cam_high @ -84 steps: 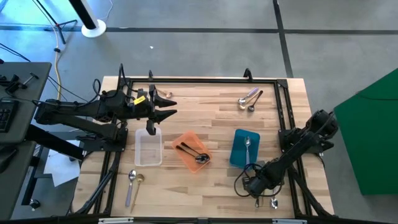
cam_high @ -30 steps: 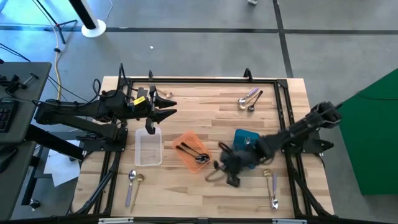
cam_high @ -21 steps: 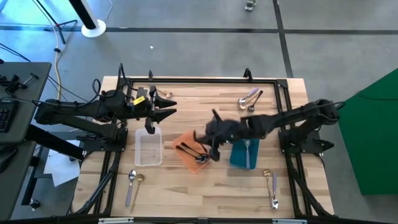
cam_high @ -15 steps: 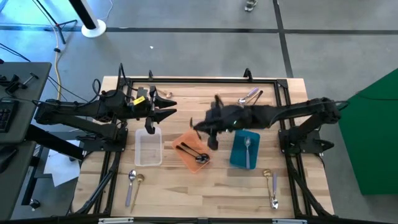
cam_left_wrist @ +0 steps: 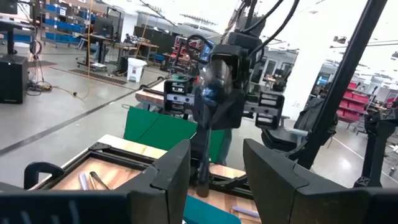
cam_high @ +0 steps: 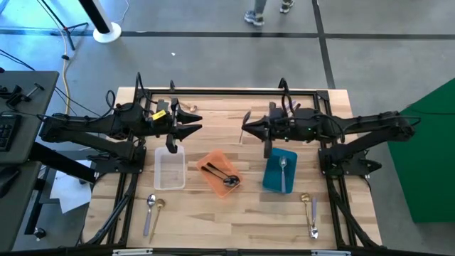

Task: Sort silverware by color (type)
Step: Put the bottom black spoon into the orange bin

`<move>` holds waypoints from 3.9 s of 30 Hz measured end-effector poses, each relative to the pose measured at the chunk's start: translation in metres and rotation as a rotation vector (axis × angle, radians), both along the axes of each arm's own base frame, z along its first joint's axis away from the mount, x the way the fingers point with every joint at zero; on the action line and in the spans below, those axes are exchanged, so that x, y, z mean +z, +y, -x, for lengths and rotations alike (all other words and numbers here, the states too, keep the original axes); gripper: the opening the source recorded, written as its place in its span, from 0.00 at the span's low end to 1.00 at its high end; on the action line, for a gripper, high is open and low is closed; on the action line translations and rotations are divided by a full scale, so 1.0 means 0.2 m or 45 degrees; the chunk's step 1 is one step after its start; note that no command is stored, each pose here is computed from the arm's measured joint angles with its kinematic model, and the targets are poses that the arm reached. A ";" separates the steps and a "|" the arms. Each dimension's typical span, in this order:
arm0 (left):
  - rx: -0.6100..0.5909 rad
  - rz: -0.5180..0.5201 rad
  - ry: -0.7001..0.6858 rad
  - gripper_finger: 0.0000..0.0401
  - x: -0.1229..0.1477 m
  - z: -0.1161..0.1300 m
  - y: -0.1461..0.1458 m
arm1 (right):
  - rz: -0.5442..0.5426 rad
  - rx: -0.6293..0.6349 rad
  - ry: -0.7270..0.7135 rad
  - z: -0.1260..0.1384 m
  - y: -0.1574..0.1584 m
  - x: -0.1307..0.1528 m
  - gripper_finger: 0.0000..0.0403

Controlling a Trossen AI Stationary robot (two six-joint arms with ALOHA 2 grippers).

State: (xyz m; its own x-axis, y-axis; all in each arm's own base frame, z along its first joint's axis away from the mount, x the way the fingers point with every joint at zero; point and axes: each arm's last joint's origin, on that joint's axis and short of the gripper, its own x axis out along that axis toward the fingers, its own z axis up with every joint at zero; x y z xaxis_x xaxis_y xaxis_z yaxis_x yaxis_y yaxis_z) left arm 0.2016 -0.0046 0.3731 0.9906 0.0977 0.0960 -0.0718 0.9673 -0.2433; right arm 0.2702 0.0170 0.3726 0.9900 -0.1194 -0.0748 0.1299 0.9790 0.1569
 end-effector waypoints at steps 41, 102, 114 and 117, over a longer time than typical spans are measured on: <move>0.005 -0.071 0.093 0.34 -0.06 -0.09 0.00 | 0.056 0.083 -0.047 -0.02 0.01 0.02 0.00; 0.156 -0.305 -0.147 0.34 0.05 -0.05 0.01 | -0.358 0.117 0.637 -0.61 0.17 -0.35 0.00; 0.155 -0.305 -0.145 0.34 0.05 -0.05 0.01 | -0.618 -0.087 0.888 -0.70 0.18 -0.58 0.00; 0.155 -0.305 -0.144 0.34 0.05 -0.05 0.01 | -0.662 -0.085 0.939 -0.73 0.20 -0.66 0.00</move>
